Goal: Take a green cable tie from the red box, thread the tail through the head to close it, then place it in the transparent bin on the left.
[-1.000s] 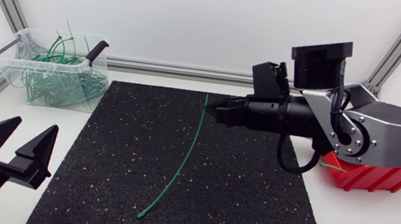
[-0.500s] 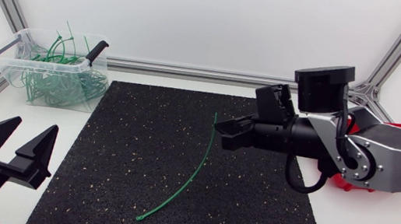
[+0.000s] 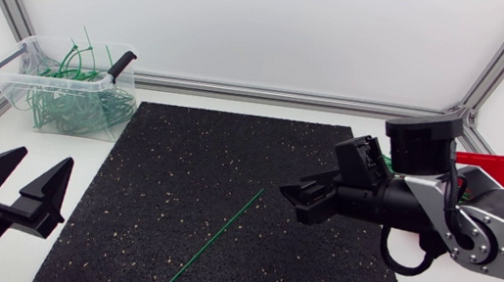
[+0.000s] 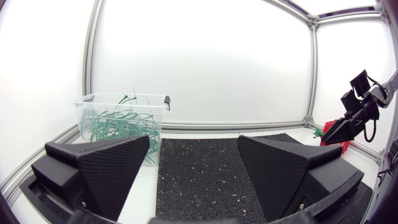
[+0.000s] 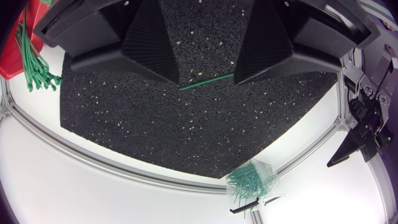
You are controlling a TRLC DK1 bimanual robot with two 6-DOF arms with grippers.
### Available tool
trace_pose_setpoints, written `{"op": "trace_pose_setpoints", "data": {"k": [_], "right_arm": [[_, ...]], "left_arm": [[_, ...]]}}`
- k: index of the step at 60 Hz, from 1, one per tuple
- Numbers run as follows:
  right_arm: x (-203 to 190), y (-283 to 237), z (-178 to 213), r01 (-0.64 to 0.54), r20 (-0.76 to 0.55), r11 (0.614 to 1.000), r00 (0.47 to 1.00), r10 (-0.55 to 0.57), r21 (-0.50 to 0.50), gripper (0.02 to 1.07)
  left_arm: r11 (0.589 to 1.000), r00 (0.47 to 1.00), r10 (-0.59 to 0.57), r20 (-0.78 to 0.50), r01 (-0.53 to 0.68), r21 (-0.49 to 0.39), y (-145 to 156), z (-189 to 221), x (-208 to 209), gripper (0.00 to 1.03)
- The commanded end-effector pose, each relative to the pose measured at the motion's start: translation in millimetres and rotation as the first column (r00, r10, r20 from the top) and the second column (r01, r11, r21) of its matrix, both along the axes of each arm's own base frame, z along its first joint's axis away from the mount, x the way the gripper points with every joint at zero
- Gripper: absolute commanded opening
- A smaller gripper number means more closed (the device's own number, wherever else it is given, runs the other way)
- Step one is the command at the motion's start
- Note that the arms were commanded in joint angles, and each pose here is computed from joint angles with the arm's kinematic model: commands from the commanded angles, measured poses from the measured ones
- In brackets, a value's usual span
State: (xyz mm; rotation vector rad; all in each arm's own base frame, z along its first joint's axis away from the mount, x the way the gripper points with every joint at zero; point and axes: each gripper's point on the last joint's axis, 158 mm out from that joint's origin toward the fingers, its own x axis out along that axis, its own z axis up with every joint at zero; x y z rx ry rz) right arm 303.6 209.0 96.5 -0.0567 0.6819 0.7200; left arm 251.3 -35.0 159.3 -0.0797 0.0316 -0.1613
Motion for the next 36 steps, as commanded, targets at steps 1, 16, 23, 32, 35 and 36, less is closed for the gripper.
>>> {"op": "trace_pose_setpoints", "data": {"k": [1,16,23,32,35,36], "right_arm": [[-2.4,-9.0,4.2,-0.004,0.037,1.0,0.999,0.005,-0.027,0.93],[-20.1,5.2,3.1,-0.174,0.097,0.959,0.975,0.2,-0.225,0.99],[-28.0,17.3,-13.2,-0.284,0.096,0.866,0.932,0.351,-0.412,1.02],[-28.5,31.8,-23.6,-0.352,0.071,0.789,0.893,0.444,-0.503,1.02],[-32.8,40.2,-24.8,-0.392,0.068,0.753,0.865,0.498,-0.529,1.02],[-33.6,41.8,-26.1,-0.401,0.064,0.744,0.859,0.508,-0.535,1.02]], "left_arm": [[1.0,0.998,-0.007,-0.067,0.006,-0.016,-2.1,-25.9,0.8,0.99],[1.0,0.997,-0.01,-0.07,0.009,-0.015,-2.9,-26.6,0.7,0.99],[1.0,0.997,-0.01,-0.07,0.009,-0.015,-2.9,-26.6,0.7,0.99],[1.0,0.998,-0.007,-0.069,0.006,-0.015,-2.3,-26.3,0.8,0.99],[1.0,0.997,-0.007,-0.07,0.006,-0.015,-2.3,-26.6,0.8,0.99],[1.0,0.997,-0.007,-0.07,0.006,-0.015,-2.3,-26.6,0.8,0.99]]}}
